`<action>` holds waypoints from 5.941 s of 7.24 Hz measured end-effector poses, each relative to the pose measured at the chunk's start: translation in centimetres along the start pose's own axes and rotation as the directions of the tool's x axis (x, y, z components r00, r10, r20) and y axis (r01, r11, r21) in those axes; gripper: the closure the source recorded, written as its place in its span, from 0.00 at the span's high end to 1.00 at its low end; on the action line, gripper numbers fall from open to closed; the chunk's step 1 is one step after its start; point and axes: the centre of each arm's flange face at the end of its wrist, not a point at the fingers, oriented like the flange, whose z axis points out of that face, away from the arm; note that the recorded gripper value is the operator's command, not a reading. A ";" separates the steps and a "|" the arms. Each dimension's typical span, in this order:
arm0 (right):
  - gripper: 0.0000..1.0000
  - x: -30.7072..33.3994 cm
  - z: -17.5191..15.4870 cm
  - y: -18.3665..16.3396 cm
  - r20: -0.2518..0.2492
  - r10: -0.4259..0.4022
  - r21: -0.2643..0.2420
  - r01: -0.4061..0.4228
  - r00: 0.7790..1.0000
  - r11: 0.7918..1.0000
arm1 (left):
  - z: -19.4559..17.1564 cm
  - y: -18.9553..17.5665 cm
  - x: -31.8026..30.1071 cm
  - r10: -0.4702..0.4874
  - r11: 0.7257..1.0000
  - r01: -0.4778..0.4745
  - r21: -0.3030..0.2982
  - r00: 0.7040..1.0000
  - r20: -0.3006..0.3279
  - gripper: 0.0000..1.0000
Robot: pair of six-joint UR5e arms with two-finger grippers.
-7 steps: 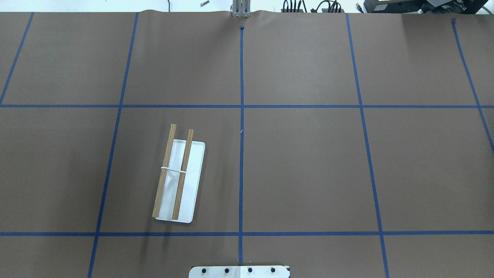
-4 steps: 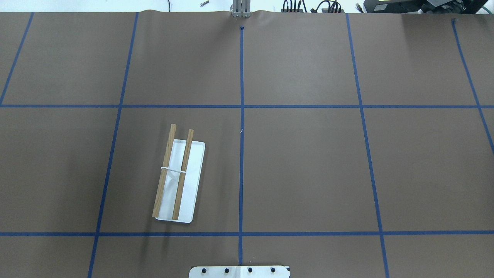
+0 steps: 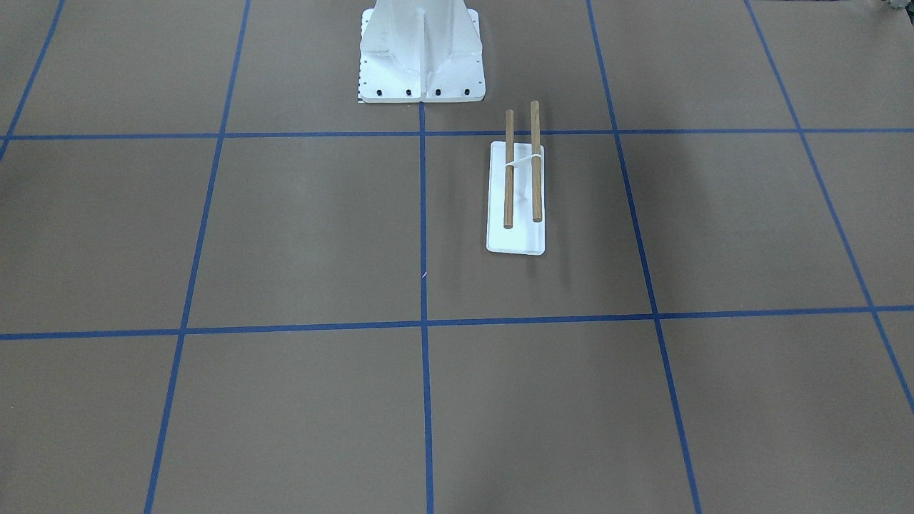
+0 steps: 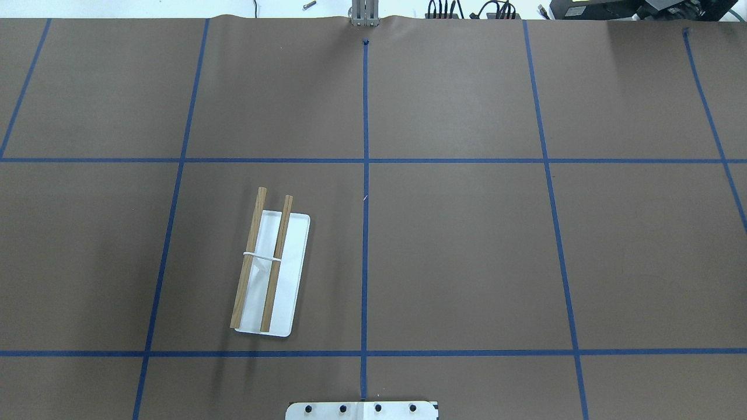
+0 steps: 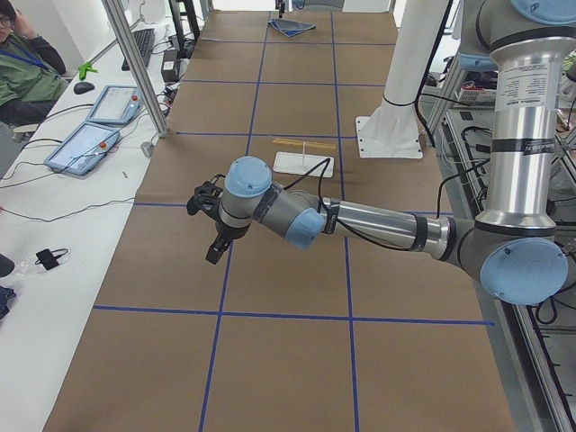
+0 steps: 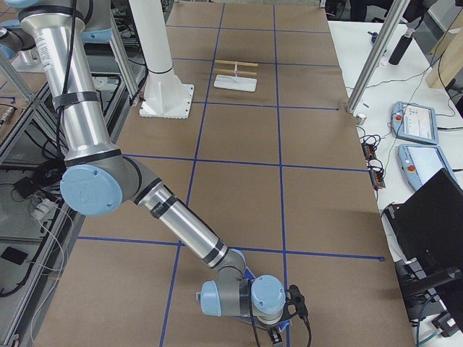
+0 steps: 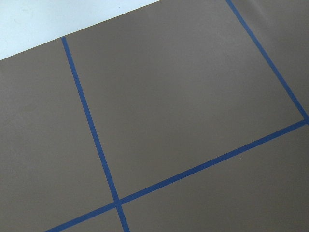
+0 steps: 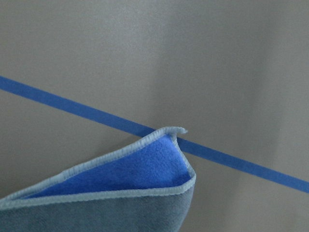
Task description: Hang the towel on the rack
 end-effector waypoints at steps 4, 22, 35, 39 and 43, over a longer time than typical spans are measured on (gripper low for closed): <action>0.89 -1.1 1.2 -0.5 -0.017 0.004 -0.016 -0.004 1.000 1.000 | 0.0 0.1 0.0 0.006 1.000 -0.006 0.006 1.000 0.000 0.99; 0.00 -3.4 -4.7 -8.8 0.023 -0.042 0.097 0.040 0.999 0.995 | 0.5 -0.3 -0.4 0.002 1.000 -0.002 0.002 1.000 0.000 0.99; 0.00 -66.5 -27.7 -30.6 0.019 -0.619 0.626 0.473 0.785 0.619 | 0.5 -15.6 16.5 -0.460 0.883 0.469 -0.011 0.860 -0.221 0.99; 0.00 -81.6 -29.4 -26.8 -0.159 -0.560 0.646 0.515 0.813 0.564 | 2.3 -22.4 34.7 -0.762 0.645 0.718 -0.261 0.580 -0.289 0.98; 0.00 -90.4 -30.7 -23.6 -0.253 -0.521 0.676 0.534 0.815 0.508 | 4.1 -22.9 47.7 -0.855 0.518 0.757 -0.399 0.449 -0.258 0.98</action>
